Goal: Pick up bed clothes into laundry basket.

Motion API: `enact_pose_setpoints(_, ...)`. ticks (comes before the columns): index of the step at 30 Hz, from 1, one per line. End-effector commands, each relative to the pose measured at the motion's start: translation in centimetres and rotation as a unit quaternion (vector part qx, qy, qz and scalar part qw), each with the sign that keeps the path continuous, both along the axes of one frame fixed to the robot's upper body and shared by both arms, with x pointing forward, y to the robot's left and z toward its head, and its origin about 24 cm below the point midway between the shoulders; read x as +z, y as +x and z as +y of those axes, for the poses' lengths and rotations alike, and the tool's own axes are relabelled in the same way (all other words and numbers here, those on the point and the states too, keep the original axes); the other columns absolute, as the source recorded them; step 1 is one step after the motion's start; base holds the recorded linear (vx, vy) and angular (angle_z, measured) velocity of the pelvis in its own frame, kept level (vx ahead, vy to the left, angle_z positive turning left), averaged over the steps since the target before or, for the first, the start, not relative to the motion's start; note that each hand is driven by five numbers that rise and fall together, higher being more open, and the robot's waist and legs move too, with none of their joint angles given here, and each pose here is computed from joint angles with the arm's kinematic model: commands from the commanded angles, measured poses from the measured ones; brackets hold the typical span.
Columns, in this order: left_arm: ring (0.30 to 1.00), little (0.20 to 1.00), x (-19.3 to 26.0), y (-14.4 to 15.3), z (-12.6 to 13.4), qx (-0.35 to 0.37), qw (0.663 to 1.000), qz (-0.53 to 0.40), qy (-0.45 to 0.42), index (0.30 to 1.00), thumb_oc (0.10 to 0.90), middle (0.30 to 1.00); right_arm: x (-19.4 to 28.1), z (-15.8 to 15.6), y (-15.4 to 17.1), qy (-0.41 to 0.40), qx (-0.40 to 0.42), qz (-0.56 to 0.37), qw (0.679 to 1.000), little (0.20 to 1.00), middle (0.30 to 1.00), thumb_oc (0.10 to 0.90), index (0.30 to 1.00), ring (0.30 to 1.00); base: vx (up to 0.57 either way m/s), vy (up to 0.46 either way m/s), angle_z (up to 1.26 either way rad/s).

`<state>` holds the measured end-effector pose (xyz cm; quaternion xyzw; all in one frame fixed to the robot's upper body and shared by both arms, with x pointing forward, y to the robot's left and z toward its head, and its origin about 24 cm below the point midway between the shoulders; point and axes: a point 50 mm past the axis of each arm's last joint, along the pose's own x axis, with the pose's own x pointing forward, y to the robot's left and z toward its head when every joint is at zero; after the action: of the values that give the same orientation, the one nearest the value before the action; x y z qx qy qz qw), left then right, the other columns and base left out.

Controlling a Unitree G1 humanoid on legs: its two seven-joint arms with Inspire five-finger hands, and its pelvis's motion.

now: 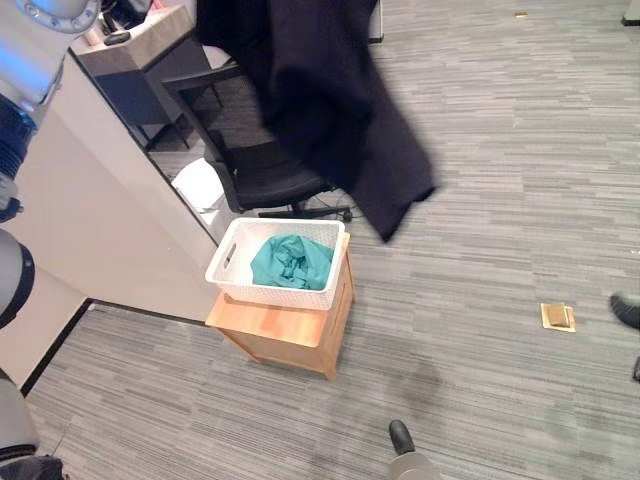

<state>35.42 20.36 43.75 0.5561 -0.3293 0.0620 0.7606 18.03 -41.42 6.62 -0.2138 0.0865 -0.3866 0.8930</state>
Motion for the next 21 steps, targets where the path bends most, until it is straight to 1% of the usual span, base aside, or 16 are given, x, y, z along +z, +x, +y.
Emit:
enact_pose_setpoints(1,0.300,0.300,5.1,-2.8,1.2,0.059,0.994,-0.093,0.011,0.300,0.400,0.300,2.2,0.8,1.0,-0.005,0.035,-0.087,0.996,0.900,0.900,0.800,0.900,0.900,0.00,0.006,0.05)
enact_pose_setpoints(2,0.300,0.300,5.2,-2.8,0.4,0.055,0.994,-0.094,0.028,0.300,0.400,0.300,-0.2,1.4,0.2,0.035,0.028,-0.068,0.997,0.900,0.900,0.800,0.900,0.900,0.01,0.018,-0.05)
enact_pose_setpoints(3,0.300,0.300,5.5,-2.9,-0.5,0.047,0.993,-0.100,0.046,0.300,0.400,0.300,-3.6,2.5,-0.8,0.081,0.024,-0.026,0.996,0.900,0.900,0.800,0.900,0.900,-0.01,0.005,-0.04)
enact_pose_setpoints(4,0.300,0.300,5.5,-2.9,-0.9,0.048,0.992,-0.101,0.055,0.300,0.400,0.300,-6.4,3.2,-2.0,0.119,0.008,0.016,0.993,0.900,0.900,0.800,0.900,0.900,0.00,0.000,0.00)
enact_pose_setpoints(5,0.300,0.300,5.6,-2.9,-0.9,0.048,0.992,-0.102,0.057,0.300,0.400,0.300,-6.5,3.3,-1.9,0.120,0.009,0.015,0.993,0.900,0.900,0.800,0.900,0.900,0.00,0.000,0.00)
enact_pose_setpoints(6,0.300,0.300,5.7,-2.9,-1.5,0.045,0.991,-0.105,0.068,0.300,0.400,0.300,-10.2,4.3,-3.7,0.174,-0.014,0.074,0.982,0.900,0.900,0.800,0.900,0.900,0.00,-0.011,0.04)
enact_pose_setpoints(7,0.300,0.300,5.7,-2.9,-1.5,0.045,0.991,-0.105,0.068,0.300,0.400,0.300,-10.2,4.3,-3.7,0.174,-0.013,0.073,0.982,0.900,0.900,0.800,0.900,0.900,0.04,0.008,0.04)
enact_pose_setpoints(8,0.300,0.300,5.9,-2.9,-1.8,0.051,0.990,-0.104,0.078,0.300,0.400,0.300,-13.8,5.4,-6.2,0.220,-0.036,0.156,0.962,0.900,0.900,0.800,0.900,0.900,0.00,0.000,0.00)
enact_pose_setpoints(9,0.300,0.300,5.9,-2.9,-1.7,0.052,0.990,-0.105,0.079,0.300,0.400,0.300,-13.8,5.4,-6.1,0.221,-0.035,0.155,0.962,0.900,0.900,0.800,0.900,0.900,0.00,0.000,0.00)
enact_pose_setpoints(10,0.300,0.300,5.9,-2.8,-1.7,0.054,0.990,-0.104,0.079,0.300,0.400,0.300,-15.4,5.9,-7.5,0.245,-0.051,0.194,0.949,0.900,0.900,0.800,0.900,0.900,0.02,0.008,-0.07)
enact_pose_setpoints(11,0.300,0.300,5.6,-2.5,-1.6,0.061,0.990,-0.097,0.078,0.300,0.400,0.300,-18.1,7.1,-10.7,0.289,-0.082,0.271,0.914,0.900,0.900,0.800,0.900,0.900,0.04,0.018,-0.04)
enact_pose_setpoints(13,0.300,0.300,5.3,-2.1,-1.2,0.072,0.991,-0.088,0.072,0.300,0.400,0.300,-19.5,7.8,-13.5,0.325,-0.116,0.320,0.882,0.900,0.900,0.800,0.900,0.900,0.02,0.008,-0.03)
enact_pose_setpoints(14,0.300,0.300,5.4,-2.1,-1.2,0.072,0.991,-0.089,0.072,0.300,0.400,0.300,-19.5,7.8,-13.5,0.325,-0.115,0.320,0.882,0.900,0.900,0.800,0.900,0.900,0.00,0.000,0.00)
enact_pose_setpoints(16,0.300,0.300,5.0,-1.6,-1.1,0.077,0.992,-0.079,0.064,0.300,0.400,0.300,-20.3,8.4,-16.1,0.351,-0.149,0.358,0.853,0.900,0.900,0.800,0.900,0.900,0.00,0.000,0.00)
enact_pose_setpoints(19,0.300,0.300,5.0,-1.4,-0.5,0.091,0.992,-0.075,0.054,0.300,0.400,0.300,-20.4,8.4,-18.4,0.355,-0.155,0.399,0.831,0.900,0.900,0.800,0.900,0.900,0.01,0.000,0.04)
enact_pose_setpoints(21,0.300,0.300,5.0,-1.4,-0.2,0.096,0.991,-0.076,0.051,0.300,0.400,0.300,-20.3,8.3,-19.0,0.354,-0.161,0.405,0.828,0.900,0.900,0.800,0.900,0.900,0.01,-0.004,0.02)
